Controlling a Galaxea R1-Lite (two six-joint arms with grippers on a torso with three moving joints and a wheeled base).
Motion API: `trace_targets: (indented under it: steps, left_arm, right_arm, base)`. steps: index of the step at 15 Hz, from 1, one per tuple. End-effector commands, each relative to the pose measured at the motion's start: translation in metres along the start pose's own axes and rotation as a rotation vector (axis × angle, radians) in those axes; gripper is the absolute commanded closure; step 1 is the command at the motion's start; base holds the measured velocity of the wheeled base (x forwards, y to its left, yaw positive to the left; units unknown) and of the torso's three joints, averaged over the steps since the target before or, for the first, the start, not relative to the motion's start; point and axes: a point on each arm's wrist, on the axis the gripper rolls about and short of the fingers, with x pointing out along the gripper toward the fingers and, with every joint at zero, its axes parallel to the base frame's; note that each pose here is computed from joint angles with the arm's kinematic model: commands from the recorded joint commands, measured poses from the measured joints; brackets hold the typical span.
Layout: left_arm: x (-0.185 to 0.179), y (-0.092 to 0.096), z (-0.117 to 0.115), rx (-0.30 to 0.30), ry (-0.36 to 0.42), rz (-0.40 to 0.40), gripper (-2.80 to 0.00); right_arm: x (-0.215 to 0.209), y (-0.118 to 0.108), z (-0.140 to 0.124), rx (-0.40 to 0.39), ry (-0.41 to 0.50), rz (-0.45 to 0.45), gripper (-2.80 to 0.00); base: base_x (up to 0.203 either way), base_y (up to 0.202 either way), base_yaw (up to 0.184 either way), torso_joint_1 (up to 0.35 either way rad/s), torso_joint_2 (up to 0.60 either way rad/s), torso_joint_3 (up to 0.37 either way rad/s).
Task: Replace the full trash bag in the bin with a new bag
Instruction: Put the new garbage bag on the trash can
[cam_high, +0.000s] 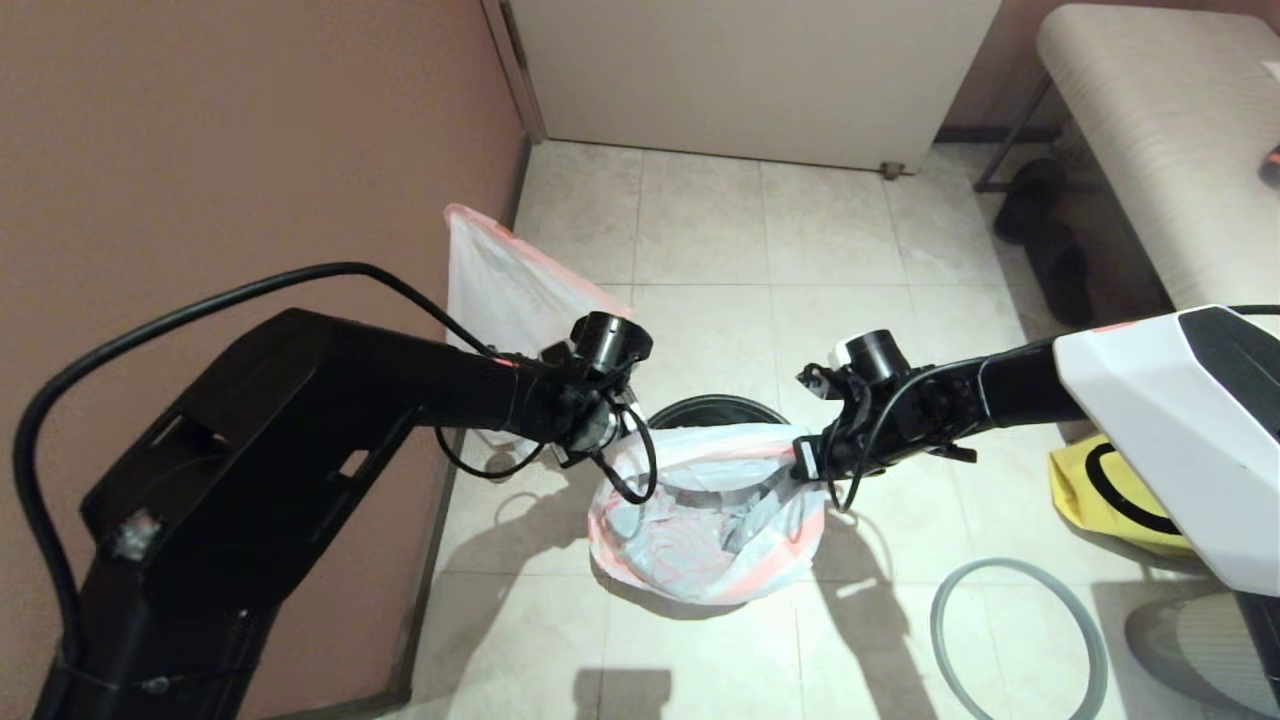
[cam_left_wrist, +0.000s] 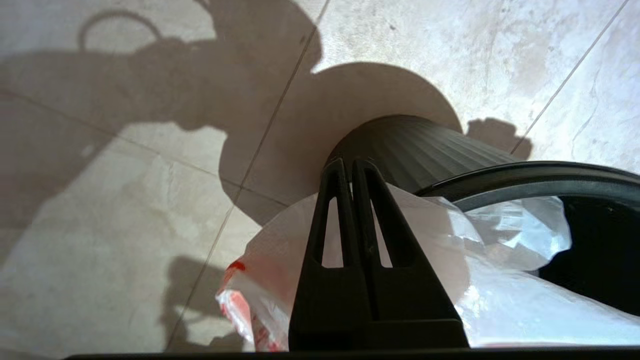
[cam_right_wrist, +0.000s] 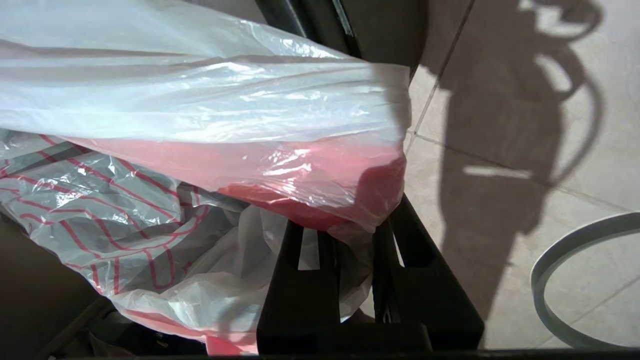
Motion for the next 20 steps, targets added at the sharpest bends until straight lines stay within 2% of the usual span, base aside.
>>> trace_targets:
  steps: [1, 4, 5, 7, 12, 13, 16, 18, 20]
  left_arm:
    - [-0.022, 0.003, 0.010, -0.017, -0.010, -0.015, 0.00]
    - [-0.062, 0.006, 0.011, -0.006, 0.080, -0.046, 0.00]
    - [-0.077, 0.008, 0.011, 0.004, 0.130, -0.041, 0.00]
    - [-0.095, 0.010, -0.008, 0.055, 0.273, -0.002, 0.00]
    - [-0.047, 0.014, -0.048, 0.094, 0.410, 0.083, 0.00]
    - [-0.037, 0.014, -0.051, 0.093, 0.410, 0.081, 0.00]
    - [-0.013, 0.006, -0.049, 0.074, 0.327, -0.005, 0.00]
    - [-0.002, 0.002, -0.038, 0.025, 0.226, -0.073, 0.00]
    - [-0.009, -0.006, -0.021, 0.014, 0.125, -0.143, 0.00]
  right_arm:
    - [0.000, 0.001, -0.001, 0.000, 0.001, 0.002, 0.00]
    - [0.005, 0.000, 0.000, 0.003, -0.015, 0.004, 0.00]
    - [0.006, 0.000, -0.001, 0.004, -0.014, 0.004, 0.00]
    - [0.007, 0.000, -0.001, 0.003, -0.012, 0.005, 0.00]
    - [0.007, 0.003, -0.001, 0.002, -0.013, 0.008, 0.00]
    - [0.007, 0.003, -0.001, 0.001, -0.012, 0.009, 0.00]
    - [0.005, 0.004, -0.001, -0.001, -0.015, 0.010, 0.00]
    - [0.005, 0.004, -0.001, 0.000, -0.014, 0.010, 0.00]
    - [0.005, 0.005, -0.002, -0.001, -0.013, 0.012, 0.00]
  base:
    - [0.000, 0.000, 0.000, 0.000, 0.00, 0.000]
    - [0.000, 0.000, 0.000, 0.000, 0.00, 0.000]
    - [0.000, 0.000, 0.000, 0.000, 0.00, 0.000]
    - [0.000, 0.000, 0.000, 0.000, 0.00, 0.000]
    - [0.000, 0.000, 0.000, 0.000, 0.00, 0.000]
    - [0.000, 0.000, 0.000, 0.000, 0.00, 0.000]
    - [0.000, 0.000, 0.000, 0.000, 0.00, 0.000]
    - [0.000, 0.000, 0.000, 0.000, 0.00, 0.000]
    - [0.000, 0.000, 0.000, 0.000, 0.00, 0.000]
